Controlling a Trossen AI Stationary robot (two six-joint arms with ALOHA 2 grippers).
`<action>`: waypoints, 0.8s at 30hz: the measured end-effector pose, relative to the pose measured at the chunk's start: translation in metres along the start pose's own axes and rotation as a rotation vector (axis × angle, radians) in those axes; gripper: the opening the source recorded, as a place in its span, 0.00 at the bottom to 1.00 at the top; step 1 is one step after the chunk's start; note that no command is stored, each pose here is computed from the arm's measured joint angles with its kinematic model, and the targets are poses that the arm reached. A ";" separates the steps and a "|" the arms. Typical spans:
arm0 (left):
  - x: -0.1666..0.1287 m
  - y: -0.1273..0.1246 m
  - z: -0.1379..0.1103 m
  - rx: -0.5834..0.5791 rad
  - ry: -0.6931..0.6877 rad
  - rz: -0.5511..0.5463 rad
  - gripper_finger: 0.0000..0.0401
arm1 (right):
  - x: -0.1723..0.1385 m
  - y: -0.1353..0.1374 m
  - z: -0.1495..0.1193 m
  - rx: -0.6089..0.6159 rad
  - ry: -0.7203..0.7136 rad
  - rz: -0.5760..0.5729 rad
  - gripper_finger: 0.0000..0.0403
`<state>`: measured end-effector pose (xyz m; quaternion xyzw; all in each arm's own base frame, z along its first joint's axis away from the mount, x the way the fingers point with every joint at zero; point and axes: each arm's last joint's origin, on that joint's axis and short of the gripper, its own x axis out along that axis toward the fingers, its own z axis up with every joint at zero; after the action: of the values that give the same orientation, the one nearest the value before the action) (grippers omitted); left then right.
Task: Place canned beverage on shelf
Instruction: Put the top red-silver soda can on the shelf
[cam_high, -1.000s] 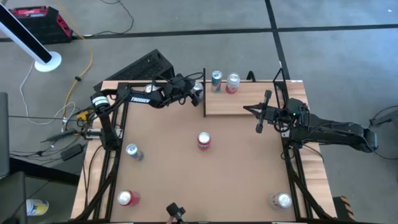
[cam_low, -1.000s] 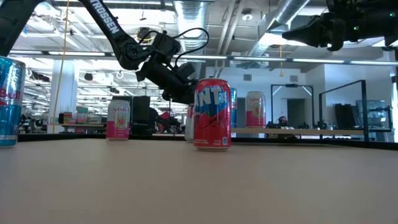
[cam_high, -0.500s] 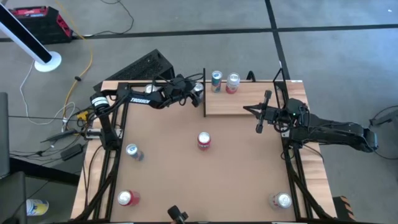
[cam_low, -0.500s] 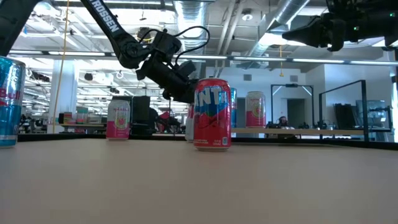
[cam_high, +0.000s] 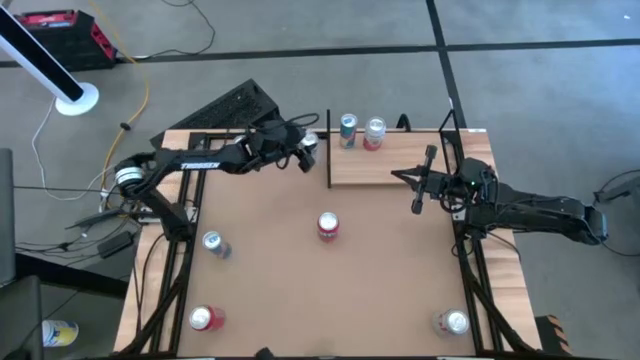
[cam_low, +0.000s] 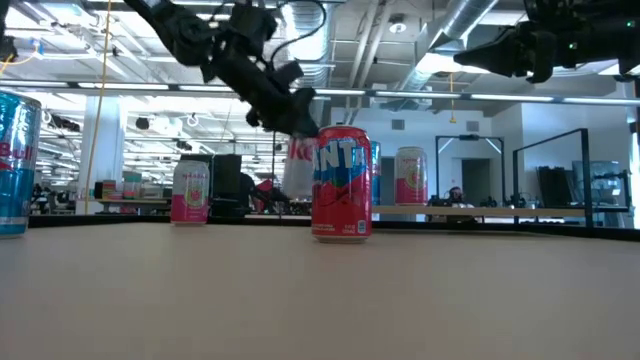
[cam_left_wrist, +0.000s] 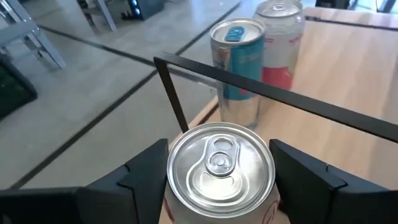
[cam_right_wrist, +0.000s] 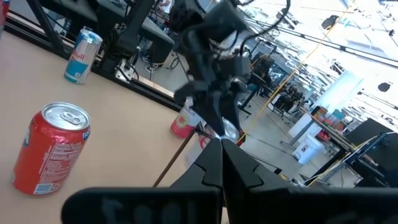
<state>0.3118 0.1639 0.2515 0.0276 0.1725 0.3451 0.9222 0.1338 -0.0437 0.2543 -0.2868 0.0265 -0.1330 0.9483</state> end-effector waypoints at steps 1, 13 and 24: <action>-0.006 -0.001 0.004 0.003 -0.003 -0.002 0.58 | 0.000 0.000 0.000 0.000 0.000 0.000 0.05; -0.071 -0.021 0.054 -0.021 -0.224 -0.062 0.58 | 0.000 0.000 0.000 0.000 -0.002 -0.001 0.05; -0.083 -0.038 0.070 -0.044 -0.394 -0.129 0.58 | 0.000 0.000 0.000 -0.001 -0.003 -0.001 0.05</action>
<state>0.3010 0.0863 0.3355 0.0632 -0.0176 0.2770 0.9586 0.1338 -0.0437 0.2545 -0.2873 0.0249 -0.1331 0.9482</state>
